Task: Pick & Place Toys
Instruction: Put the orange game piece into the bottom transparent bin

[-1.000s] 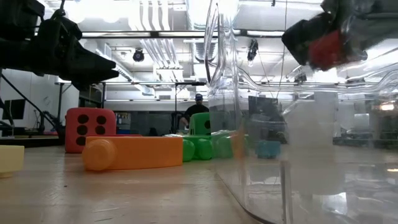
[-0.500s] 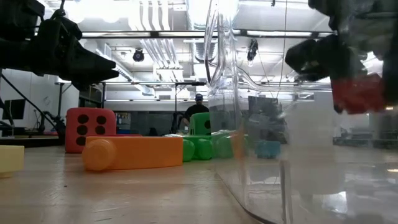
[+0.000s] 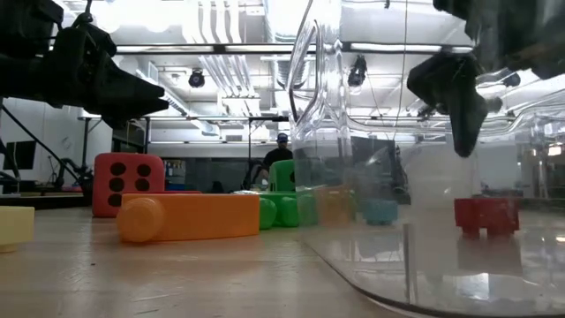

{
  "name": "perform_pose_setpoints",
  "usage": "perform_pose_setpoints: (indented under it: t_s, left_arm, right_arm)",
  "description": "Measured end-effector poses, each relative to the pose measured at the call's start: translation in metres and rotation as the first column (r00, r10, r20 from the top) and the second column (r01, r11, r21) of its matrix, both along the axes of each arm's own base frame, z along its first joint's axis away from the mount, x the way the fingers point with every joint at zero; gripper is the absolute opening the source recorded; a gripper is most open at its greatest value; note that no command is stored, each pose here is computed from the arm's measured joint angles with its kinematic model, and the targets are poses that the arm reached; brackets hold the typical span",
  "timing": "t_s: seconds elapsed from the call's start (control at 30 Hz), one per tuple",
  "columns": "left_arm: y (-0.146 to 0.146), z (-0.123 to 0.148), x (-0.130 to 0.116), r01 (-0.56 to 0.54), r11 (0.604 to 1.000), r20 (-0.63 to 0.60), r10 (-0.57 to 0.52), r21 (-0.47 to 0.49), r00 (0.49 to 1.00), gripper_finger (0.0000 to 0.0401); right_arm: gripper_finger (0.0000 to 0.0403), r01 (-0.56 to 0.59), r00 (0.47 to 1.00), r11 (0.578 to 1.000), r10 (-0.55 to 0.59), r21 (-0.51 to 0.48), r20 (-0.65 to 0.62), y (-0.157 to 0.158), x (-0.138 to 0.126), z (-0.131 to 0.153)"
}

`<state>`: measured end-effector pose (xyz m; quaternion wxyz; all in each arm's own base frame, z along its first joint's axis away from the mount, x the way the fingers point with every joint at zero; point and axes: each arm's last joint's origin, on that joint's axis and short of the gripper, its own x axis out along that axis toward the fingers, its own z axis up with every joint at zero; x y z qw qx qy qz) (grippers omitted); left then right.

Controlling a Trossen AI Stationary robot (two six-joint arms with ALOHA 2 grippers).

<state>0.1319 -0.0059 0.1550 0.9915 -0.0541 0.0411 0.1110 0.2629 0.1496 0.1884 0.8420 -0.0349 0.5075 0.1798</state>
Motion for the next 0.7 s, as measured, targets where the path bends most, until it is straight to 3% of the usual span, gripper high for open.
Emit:
perform_pose_setpoints:
  t_s: [0.17, 0.3, 0.53, 0.7]
  left_arm:
    - [0.0, 0.001, 0.0, 0.0, 1.0, 0.006, 0.0, -0.001, 1.0, 0.021]
    - [0.0, 0.003, 0.0, 0.006, 1.0, 0.036, -0.006, -0.005, 0.999, 0.021]
    - [-0.003, 0.006, 0.001, 0.105, 0.993, 0.069, -0.102, -0.051, 0.992, 0.021]
    - [-0.006, 0.005, 0.002, 0.163, 0.983, 0.058, -0.158, -0.087, 0.986, 0.0211]
  right_arm:
    - [0.0299, -0.001, 0.995, 1.0, 0.001, 0.003, 0.101, -0.003, -0.003, 0.019]
    - [0.0262, -0.018, 0.956, 1.0, 0.016, 0.003, 0.293, -0.006, -0.006, 0.041]
    - [0.0195, -0.091, 0.739, 0.993, 0.019, 0.071, 0.673, -0.02, -0.025, 0.05]
    - [0.0171, -0.007, 0.643, 0.997, -0.057, 0.08, 0.764, -0.038, -0.047, 0.04]
